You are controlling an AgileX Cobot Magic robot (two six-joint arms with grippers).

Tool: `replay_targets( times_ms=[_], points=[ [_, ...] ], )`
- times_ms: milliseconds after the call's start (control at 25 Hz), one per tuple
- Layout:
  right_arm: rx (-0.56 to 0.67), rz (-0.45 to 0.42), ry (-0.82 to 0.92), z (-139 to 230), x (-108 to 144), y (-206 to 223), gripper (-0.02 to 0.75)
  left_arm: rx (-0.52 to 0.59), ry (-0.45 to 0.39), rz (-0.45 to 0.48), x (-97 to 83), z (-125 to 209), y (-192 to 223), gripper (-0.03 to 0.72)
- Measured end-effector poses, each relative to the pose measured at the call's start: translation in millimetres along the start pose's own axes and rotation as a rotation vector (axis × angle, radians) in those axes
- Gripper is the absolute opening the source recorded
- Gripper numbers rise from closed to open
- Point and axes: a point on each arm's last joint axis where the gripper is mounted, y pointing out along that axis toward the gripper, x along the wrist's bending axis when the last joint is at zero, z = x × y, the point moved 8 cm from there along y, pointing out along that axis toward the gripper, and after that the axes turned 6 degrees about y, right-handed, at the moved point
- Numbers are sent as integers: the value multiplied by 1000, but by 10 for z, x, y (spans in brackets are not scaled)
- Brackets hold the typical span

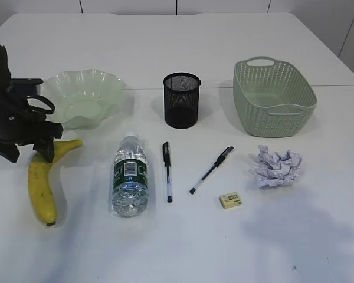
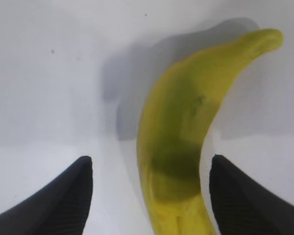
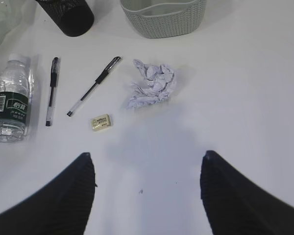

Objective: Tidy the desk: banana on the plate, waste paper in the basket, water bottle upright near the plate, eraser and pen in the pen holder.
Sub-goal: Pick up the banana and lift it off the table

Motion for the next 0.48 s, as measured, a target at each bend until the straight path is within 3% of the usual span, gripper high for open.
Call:
replay_targets(
  times_ms=[480],
  points=[
    [30, 8, 4, -5, -10, 80, 501, 45, -33, 34, -68, 62, 212, 527]
  ],
)
